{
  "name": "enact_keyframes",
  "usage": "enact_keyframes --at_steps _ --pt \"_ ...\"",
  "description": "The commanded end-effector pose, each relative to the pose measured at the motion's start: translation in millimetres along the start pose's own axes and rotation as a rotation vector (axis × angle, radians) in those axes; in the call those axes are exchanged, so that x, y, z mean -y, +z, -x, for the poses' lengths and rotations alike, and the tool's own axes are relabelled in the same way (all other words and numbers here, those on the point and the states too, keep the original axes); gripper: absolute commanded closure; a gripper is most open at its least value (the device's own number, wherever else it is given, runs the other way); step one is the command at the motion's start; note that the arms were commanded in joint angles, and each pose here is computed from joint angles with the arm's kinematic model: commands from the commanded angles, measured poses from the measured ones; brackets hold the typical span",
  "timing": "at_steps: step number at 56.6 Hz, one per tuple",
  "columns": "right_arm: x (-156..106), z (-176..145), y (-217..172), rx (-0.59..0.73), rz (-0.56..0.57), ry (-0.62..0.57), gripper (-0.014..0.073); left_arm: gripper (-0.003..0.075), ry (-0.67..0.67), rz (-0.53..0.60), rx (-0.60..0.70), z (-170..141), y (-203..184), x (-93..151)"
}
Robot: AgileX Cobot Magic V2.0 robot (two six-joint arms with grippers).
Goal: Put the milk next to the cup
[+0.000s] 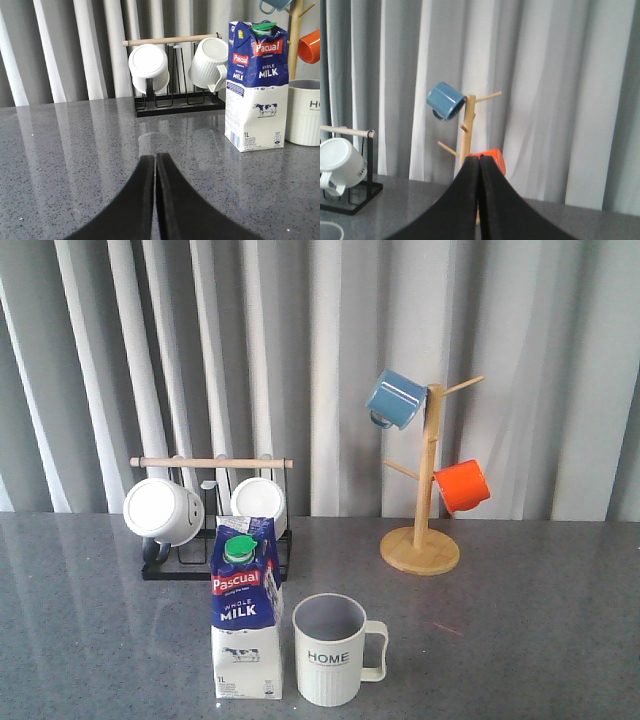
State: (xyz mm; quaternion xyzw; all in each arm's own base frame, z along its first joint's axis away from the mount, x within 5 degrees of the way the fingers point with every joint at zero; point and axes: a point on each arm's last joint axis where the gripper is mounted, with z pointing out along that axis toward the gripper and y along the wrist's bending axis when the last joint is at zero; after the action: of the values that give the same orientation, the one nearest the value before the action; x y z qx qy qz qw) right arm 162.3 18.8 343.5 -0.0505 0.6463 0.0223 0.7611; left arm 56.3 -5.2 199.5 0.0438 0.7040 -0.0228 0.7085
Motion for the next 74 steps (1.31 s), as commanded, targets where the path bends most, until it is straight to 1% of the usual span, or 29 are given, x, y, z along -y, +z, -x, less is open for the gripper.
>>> enact_keyframes --at_steps 1,6,8,23,39,44,52,69,74 --pt "4 -3 -17 0.063 -0.019 -0.025 0.0603 0.0727 -0.012 -0.007 0.104 14 -2 0" --pt "1 -17 -35 0.049 0.002 -0.119 0.0603 0.0727 -0.012 -0.007 0.104 14 -2 0" --pt "2 -22 -42 0.045 -0.001 -0.123 0.0603 0.0727 -0.012 -0.007 0.104 14 -2 0" --pt "7 -60 -90 0.017 -0.100 -0.029 0.0603 0.0727 -0.012 -0.007 0.104 14 -2 0" --pt "3 -100 -116 0.012 -0.105 0.057 0.0603 0.0727 -0.012 -0.007 0.104 14 -2 0" --pt "2 -112 -120 0.003 -0.106 0.065 0.0603 0.0727 -0.012 -0.007 0.104 14 -2 0" --pt "2 -117 -124 -0.031 -0.116 0.062 0.0603 0.0727 -0.012 -0.007 0.104 14 -2 0" --pt "2 -118 -128 -0.040 -0.123 0.057 0.0603 0.0727 -0.012 -0.007 0.104 14 -2 0" --pt "2 -118 -128 -0.040 -0.121 0.038 0.0603 0.0727 -0.012 -0.007 0.104 14 -2 0"
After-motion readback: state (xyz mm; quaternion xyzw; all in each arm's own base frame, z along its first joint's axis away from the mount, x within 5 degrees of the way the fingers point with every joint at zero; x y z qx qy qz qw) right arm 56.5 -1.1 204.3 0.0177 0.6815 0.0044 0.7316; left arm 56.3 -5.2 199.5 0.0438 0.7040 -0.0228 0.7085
